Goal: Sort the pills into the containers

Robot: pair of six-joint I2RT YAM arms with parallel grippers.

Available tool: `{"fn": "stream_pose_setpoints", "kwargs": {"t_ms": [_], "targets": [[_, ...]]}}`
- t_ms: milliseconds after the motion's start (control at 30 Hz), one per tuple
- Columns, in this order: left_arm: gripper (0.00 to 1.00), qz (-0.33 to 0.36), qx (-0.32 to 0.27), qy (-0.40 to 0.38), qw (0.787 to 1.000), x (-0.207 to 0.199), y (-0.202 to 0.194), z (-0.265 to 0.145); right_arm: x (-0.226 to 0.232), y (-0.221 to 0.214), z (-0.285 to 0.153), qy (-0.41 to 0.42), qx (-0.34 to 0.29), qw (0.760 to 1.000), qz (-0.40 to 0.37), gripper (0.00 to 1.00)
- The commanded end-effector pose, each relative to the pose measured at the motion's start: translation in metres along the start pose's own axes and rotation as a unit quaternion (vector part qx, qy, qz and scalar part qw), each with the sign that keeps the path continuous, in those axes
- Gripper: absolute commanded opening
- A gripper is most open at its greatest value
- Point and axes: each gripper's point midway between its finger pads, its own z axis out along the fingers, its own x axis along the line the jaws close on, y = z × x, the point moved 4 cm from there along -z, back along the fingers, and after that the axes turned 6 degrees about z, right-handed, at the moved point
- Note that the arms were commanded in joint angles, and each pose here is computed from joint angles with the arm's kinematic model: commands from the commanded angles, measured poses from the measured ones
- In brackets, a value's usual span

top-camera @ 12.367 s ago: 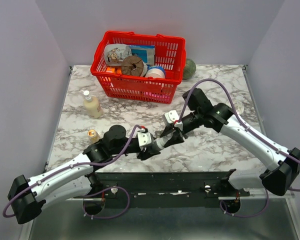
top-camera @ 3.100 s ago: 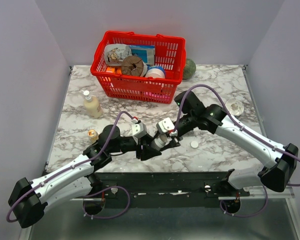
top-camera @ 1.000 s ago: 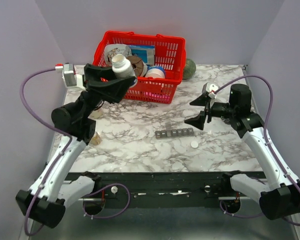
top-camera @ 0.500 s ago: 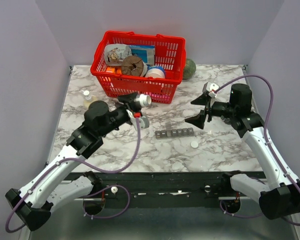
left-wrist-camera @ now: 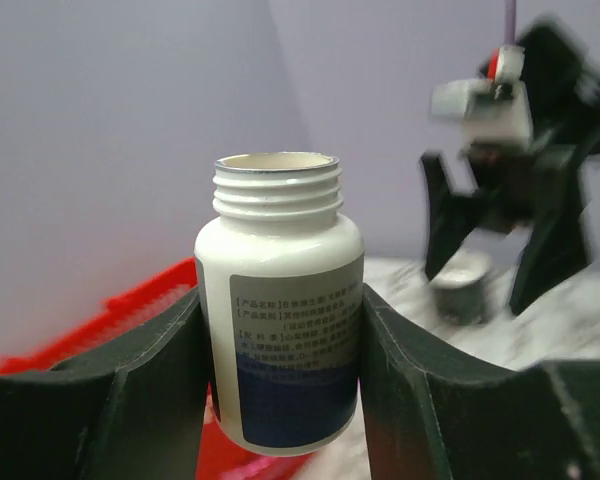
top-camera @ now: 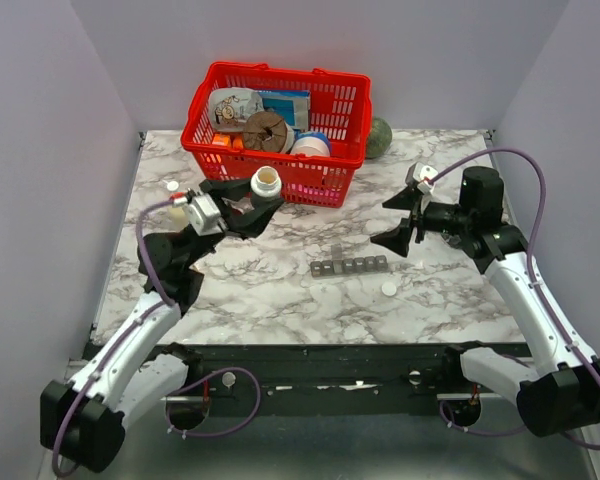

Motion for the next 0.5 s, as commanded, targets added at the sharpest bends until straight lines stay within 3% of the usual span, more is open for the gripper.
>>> {"fn": "stream_pose_setpoints", "kwargs": {"t_ms": [0, 100, 233, 333, 467], "targets": [[0.0, -0.287, -0.237, -0.149, 0.916, -0.039, 0.084, -0.011, 0.0, 0.002, -0.004, -0.004, -0.005, 1.0, -0.004, 1.0], [0.0, -0.265, -0.277, -0.19, 0.904, -0.05, 0.117, -0.004, 0.0, 0.002, -0.003, -0.001, -0.007, 1.0, -0.001, 1.0], [0.0, -0.261, -0.358, -0.214, 0.871, -0.043, 0.185, -0.002, -0.001, 0.005, -0.004, -0.004, -0.008, 1.0, -0.001, 1.0], [0.0, -0.235, -0.379, -0.203, 0.872, -0.037, 0.199, -0.006, -0.001, 0.004, -0.004, -0.009, -0.007, 1.0, -0.002, 1.0], [0.0, -0.22, -0.348, -0.188, 0.892, -0.027, 0.179, 0.0, -0.001, 0.005, -0.006, -0.012, -0.009, 1.0, -0.005, 1.0]]}}
